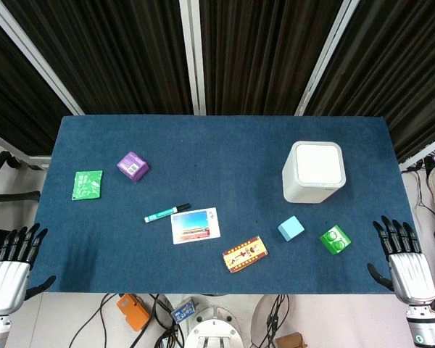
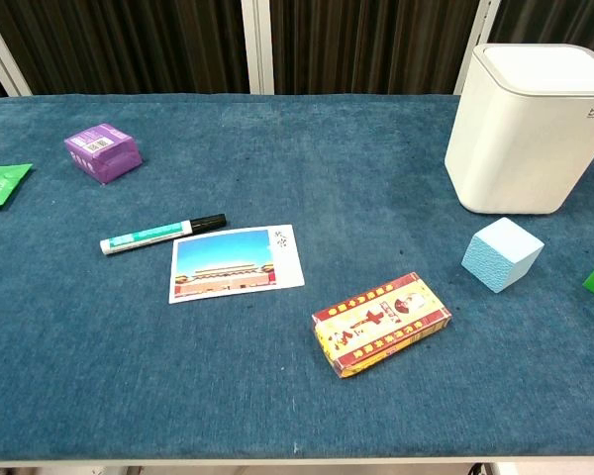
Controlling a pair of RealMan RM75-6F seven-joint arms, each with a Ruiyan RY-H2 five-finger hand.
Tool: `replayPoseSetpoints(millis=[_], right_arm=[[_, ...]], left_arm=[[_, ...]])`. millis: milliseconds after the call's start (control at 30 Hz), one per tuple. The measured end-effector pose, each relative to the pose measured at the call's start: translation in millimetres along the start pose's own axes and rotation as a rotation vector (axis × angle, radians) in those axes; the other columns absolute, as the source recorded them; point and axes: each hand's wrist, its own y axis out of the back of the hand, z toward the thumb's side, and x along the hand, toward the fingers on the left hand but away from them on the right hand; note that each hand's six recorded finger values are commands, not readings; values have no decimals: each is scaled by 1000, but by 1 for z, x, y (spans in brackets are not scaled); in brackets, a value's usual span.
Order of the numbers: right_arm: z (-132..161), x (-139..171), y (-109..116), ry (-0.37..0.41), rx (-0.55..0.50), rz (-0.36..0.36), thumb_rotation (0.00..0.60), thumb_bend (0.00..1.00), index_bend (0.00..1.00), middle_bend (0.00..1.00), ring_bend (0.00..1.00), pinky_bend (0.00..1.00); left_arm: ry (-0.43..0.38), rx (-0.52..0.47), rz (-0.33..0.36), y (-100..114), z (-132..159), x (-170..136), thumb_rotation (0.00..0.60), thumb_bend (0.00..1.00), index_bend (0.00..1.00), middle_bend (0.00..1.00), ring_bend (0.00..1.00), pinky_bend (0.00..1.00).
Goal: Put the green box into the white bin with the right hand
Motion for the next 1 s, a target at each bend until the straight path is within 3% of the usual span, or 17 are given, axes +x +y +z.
replayPoseSetpoints(millis=[267,533,700,1000], right_arm=[[11,-16,0,49,-3,-3,600,392,0,0,0,0],[48,-97,23,131,-7,-7,600,391,0,95,0,0],[75,-144,30,138,-19,54,600,391,0,144,0,0],[103,-166,25,165,-7,102,600,391,0,195,0,0]], left_arm=[[1,-4,2,0,-1,0,600,61,0,0,0,19],[3,-7,2,1,-2,3,600,61,0,0,0,20],[8,-15,7,4,-5,3,600,60,0,0,0,19],[-1,-10,-2,2,-4,3,600,60,0,0,0,19]])
